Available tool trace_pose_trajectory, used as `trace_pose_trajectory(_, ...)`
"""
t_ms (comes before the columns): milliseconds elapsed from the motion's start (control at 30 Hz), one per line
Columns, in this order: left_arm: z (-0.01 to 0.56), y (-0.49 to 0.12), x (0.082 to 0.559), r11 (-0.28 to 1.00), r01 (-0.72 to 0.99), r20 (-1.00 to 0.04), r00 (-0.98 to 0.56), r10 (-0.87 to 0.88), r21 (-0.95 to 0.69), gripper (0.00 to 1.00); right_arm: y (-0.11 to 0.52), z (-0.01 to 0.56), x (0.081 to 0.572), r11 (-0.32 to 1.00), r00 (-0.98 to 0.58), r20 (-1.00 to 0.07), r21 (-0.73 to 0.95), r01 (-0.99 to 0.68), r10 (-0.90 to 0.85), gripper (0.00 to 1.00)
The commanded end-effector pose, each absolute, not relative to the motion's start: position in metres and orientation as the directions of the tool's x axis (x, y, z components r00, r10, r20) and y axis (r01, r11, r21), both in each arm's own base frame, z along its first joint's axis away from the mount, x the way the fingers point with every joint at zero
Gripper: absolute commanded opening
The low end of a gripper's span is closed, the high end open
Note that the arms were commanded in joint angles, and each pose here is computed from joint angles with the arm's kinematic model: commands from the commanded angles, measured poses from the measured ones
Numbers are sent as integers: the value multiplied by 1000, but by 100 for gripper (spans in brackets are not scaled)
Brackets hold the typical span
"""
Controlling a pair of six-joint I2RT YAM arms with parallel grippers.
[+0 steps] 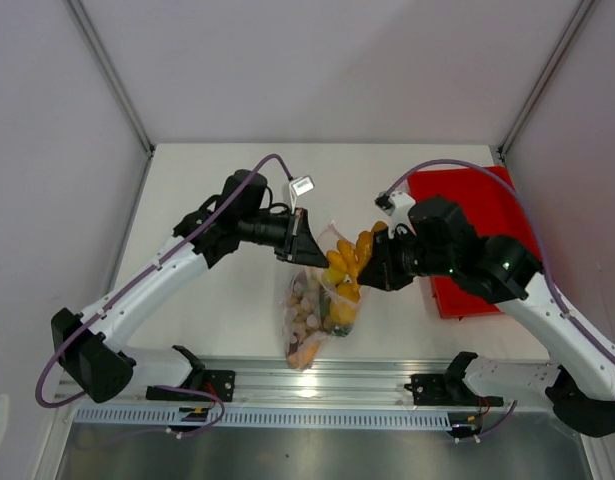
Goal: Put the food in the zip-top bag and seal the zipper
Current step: Place the fake vegetable in the zipper food storage bag.
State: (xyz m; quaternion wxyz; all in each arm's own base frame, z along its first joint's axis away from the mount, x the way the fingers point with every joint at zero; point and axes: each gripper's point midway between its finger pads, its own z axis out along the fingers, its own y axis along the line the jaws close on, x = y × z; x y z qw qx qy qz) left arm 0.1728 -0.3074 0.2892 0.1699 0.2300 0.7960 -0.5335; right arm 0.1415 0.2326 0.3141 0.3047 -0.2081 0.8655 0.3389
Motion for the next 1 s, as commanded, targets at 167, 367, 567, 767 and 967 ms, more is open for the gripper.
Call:
trace_pose_trajectory(167,322,-309,163,248,624,-598,-781,179,-741,1,247,293,127,707,-722,-588,330,-625,-364,0)
trace_pose_trajectory(367,323,-301,153,246,632,-608,-775,174,-735,1,235,286,125,708,-692,-541,228,-668,-478,0)
trace_pose_trajectory(567,322,-302,154,245,630,-606,-777,172,-737,0,249,288,114,636,-646,-538,241,-733,-540,0)
trace_pose_trajectory(767,324,-302,154,244,632,-610,-774,170,-735,0,274,278,106,569,-628,-531,298,-767,-569,1)
trace_pose_trajectory(967,324,-300,152,242,635,-613,-772,169,-733,1,285,277,104,537,-607,-547,306,-786,-577,42)
